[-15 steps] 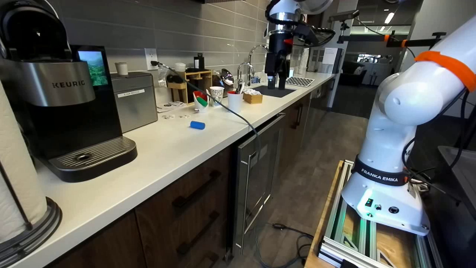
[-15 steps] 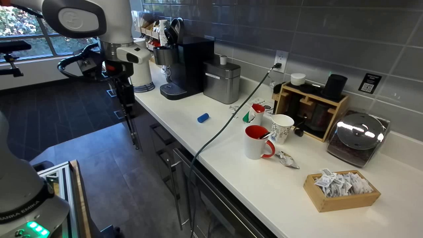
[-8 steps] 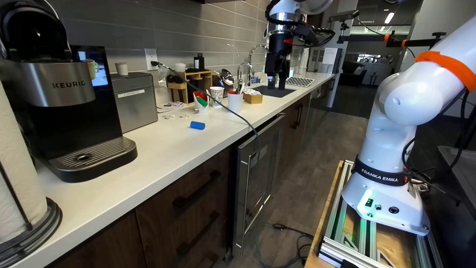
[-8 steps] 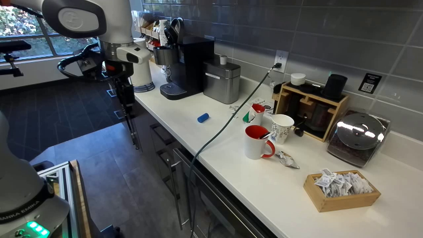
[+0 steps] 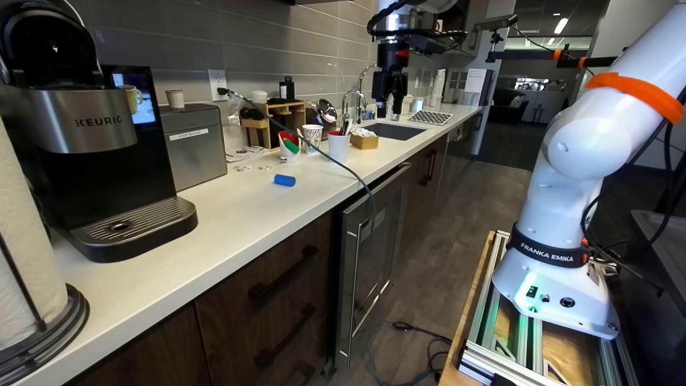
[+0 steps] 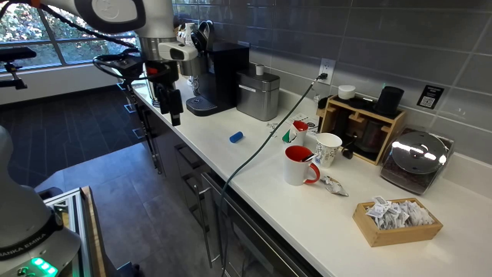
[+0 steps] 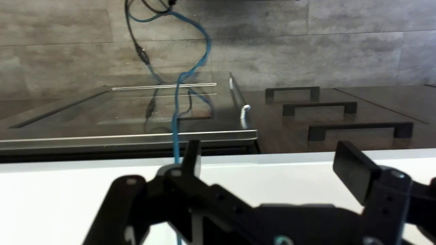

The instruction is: Put the blue block upright, then put the coffee pod in the coffeemaker

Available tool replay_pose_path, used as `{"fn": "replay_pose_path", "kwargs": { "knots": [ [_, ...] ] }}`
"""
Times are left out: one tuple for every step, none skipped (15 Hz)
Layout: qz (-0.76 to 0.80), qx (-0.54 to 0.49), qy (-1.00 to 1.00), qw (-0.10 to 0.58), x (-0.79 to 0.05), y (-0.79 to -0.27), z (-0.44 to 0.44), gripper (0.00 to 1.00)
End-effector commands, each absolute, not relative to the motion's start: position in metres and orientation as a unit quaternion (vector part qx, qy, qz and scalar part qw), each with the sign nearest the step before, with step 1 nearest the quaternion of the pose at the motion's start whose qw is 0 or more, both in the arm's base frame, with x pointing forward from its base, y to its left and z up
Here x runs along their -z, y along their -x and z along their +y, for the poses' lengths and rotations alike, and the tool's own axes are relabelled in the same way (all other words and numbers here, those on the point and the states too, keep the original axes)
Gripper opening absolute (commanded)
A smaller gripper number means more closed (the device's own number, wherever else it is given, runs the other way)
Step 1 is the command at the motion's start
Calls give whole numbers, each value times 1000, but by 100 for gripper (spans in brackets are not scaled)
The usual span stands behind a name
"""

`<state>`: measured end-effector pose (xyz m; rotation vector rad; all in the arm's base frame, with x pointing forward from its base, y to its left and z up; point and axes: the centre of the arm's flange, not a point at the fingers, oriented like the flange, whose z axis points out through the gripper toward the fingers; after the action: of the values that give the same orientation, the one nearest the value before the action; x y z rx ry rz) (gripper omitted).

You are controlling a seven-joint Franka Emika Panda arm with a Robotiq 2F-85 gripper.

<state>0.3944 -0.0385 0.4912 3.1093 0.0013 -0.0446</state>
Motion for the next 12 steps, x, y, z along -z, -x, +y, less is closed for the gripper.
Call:
{"fn": "replay_pose_path", "kwargs": {
  "knots": [
    [0,17,-997,70,-513,-461,-55,100],
    [6,13,-998,67,-516,-477,-52,100],
    [13,9,-998,63,-518,-492,-48,100],
    [22,7,-998,58,-520,-505,-45,100],
    [68,11,-997,36,-524,-513,-43,100],
    [28,1,-998,52,-517,-478,-44,100],
    [45,1,-998,49,-517,-490,-41,100],
    [55,1,-997,48,-516,-499,-39,100],
    [59,2,-997,48,-515,-504,-38,100],
    [60,3,-997,48,-515,-506,-39,100],
    [61,3,-997,48,-515,-506,-39,100],
    [57,6,-997,46,-511,-513,-40,100]
  ]
}}
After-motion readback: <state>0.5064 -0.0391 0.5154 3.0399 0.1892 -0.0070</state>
